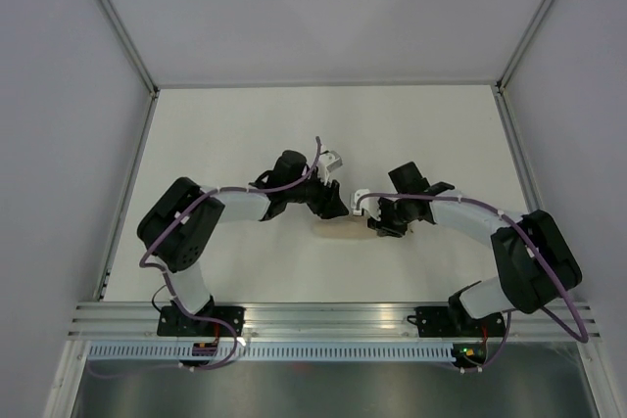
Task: Fold the napkin, place the utensils inside, and roll it up
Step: Roll the napkin with the utensil
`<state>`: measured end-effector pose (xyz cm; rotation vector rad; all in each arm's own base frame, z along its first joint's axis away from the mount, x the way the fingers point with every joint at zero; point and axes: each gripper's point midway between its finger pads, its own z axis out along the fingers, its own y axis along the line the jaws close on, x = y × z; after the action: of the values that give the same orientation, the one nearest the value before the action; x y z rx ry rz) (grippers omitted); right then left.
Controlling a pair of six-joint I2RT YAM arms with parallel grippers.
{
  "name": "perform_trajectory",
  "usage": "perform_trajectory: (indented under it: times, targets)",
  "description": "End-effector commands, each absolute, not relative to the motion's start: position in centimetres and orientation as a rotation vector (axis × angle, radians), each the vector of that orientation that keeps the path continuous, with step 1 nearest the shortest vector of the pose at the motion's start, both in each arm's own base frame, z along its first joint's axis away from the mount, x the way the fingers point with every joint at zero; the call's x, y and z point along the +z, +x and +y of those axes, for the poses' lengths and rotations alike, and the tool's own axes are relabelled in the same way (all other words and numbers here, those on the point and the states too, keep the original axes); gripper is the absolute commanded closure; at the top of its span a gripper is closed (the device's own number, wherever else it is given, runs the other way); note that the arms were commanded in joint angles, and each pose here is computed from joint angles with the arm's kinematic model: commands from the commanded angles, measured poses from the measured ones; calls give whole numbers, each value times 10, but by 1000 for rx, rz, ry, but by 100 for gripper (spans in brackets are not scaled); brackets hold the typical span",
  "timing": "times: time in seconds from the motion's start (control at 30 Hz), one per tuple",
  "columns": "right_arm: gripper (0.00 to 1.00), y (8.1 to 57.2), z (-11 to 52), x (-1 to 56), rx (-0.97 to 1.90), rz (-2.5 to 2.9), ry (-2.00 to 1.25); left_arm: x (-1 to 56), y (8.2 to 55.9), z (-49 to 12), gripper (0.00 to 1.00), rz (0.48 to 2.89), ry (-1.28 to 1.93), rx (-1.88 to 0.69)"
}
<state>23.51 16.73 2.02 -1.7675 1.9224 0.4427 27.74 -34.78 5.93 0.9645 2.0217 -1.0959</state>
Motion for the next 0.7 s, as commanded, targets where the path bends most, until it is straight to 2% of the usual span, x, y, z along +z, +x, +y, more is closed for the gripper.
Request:
perform_trajectory:
  times: [0.0,0.27,0.67]
  targets:
    - [79,220,164,8,551,2040,-1801,113,311,-344,43,1821,758,-1026]
    - [80,221,167,2,748,2175,-1853,160,314,-306,40,1624,530,-874]
    - [79,244,162,-6,974,2324,-1814,157,284,-322,33,1515,777,-530]
